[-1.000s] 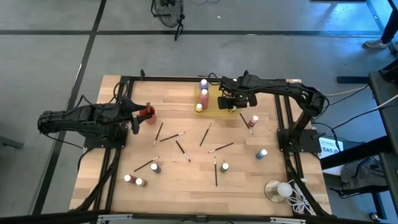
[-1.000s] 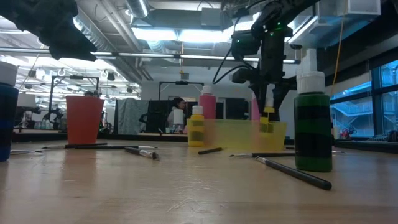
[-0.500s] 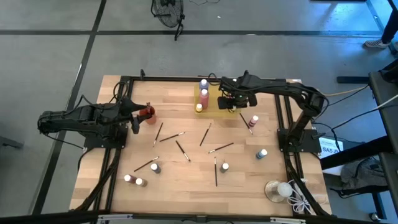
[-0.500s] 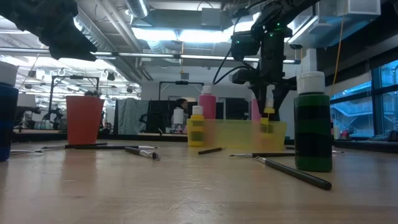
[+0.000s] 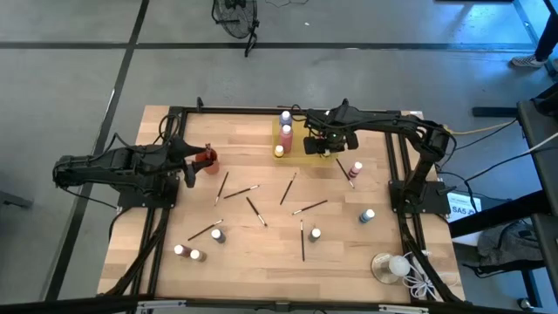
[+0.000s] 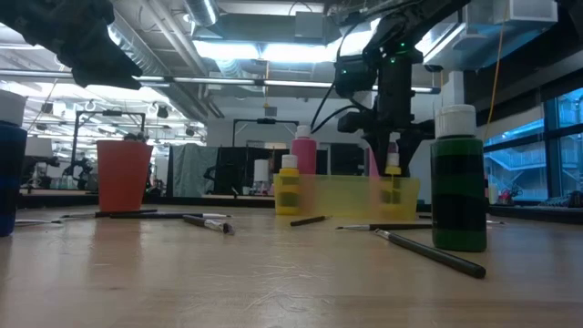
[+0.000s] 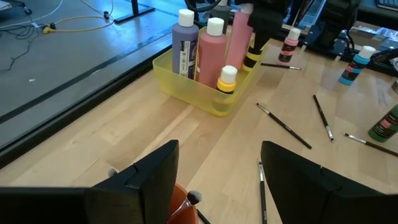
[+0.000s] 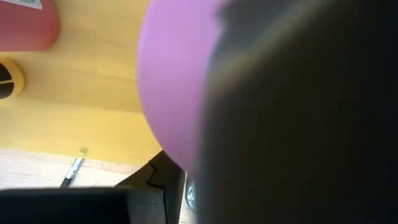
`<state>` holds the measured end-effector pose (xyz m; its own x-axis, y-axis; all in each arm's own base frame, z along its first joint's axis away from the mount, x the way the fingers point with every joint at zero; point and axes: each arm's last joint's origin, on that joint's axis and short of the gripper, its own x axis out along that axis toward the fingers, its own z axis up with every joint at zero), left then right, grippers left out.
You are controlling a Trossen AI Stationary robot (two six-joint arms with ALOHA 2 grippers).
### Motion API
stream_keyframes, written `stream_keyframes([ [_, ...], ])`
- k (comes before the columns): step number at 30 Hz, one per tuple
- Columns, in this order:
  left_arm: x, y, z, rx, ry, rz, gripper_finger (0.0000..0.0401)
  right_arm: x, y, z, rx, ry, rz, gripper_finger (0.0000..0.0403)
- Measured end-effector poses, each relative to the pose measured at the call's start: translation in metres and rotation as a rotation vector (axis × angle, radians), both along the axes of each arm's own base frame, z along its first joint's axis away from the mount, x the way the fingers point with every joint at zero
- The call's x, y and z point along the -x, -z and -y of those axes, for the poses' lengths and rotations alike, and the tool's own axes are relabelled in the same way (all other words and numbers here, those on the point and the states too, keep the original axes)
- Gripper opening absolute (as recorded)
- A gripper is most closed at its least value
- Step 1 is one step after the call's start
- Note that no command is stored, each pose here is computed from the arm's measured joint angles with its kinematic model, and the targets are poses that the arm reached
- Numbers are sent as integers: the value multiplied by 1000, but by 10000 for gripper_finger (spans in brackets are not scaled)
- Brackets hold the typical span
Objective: Pick & Place Paint Supplies
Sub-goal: Put the top small yellow paint bottle into the yellow bin
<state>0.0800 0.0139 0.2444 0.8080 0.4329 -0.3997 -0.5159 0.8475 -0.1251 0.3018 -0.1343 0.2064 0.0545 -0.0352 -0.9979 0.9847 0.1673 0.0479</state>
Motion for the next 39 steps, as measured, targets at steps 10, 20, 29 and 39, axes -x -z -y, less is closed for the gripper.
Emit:
stream_keyframes([
  [10,0,0,0,0,0,0,226,0,0,0,0,1,0,179],
  [20,0,0,0,0,0,0,226,0,1,0,8,-6,-6,190],
  [29,0,0,0,0,0,0,226,-1,1,-1,6,-8,-6,231],
  [39,0,0,0,0,0,0,226,-1,-1,-2,-3,-13,-10,236],
])
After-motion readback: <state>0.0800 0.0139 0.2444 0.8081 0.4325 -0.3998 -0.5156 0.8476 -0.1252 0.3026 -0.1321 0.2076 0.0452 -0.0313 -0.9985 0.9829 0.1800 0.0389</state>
